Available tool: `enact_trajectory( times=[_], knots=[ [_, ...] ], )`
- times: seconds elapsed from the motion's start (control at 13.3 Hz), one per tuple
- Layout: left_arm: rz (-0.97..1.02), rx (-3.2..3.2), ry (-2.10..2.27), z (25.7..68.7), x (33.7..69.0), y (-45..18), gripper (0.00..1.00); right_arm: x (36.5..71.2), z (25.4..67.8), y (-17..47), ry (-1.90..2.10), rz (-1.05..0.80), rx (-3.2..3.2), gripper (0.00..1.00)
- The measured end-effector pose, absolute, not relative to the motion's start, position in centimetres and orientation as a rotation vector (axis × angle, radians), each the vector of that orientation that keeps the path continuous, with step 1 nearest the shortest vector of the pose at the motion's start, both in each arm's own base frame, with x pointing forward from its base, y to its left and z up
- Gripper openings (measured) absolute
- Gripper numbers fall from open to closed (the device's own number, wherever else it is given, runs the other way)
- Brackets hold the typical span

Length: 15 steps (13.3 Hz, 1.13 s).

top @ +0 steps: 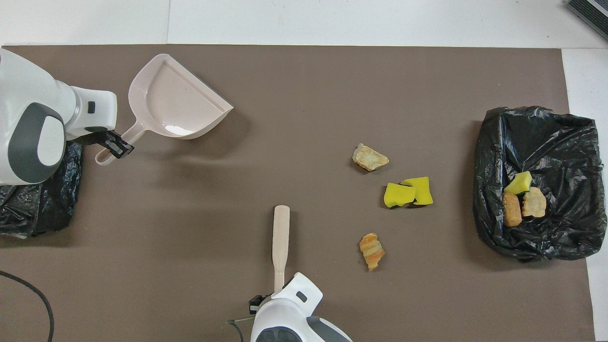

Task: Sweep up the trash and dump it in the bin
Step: 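Lift the dustpan with the left gripper while the right gripper lifts the brush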

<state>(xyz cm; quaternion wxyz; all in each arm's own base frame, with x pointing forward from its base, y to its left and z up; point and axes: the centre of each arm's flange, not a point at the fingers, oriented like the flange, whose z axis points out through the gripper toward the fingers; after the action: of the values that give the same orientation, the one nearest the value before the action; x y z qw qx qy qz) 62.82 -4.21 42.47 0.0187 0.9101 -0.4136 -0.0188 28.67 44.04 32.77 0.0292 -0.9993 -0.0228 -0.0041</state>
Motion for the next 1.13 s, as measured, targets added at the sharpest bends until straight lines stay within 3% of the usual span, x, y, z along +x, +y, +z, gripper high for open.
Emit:
enact_trajectory(
  times=[0.45, 0.83, 0.91, 1.13],
  knots=[
    [-0.188, 2.745, -1.530, 40.8, 59.7, -3.4, 0.32, 28.9, 33.3, 44.3, -0.311, -0.031, -3.059, 0.10],
    [-0.169, 2.730, -1.602, 40.2, 58.5, -3.5, 0.32, 28.8, 33.2, 44.3, -0.439, -0.020, -3.056, 0.11],
    [-0.162, 2.713, -1.633, 39.8, 58.4, -3.4, 0.32, 28.7, 33.2, 44.3, -0.446, -0.020, -3.055, 0.15],
    [-0.159, 2.695, -1.662, 39.0, 58.1, -3.3, 0.32, 28.7, 33.2, 44.3, -0.450, -0.020, -3.055, 0.47]
  ],
)
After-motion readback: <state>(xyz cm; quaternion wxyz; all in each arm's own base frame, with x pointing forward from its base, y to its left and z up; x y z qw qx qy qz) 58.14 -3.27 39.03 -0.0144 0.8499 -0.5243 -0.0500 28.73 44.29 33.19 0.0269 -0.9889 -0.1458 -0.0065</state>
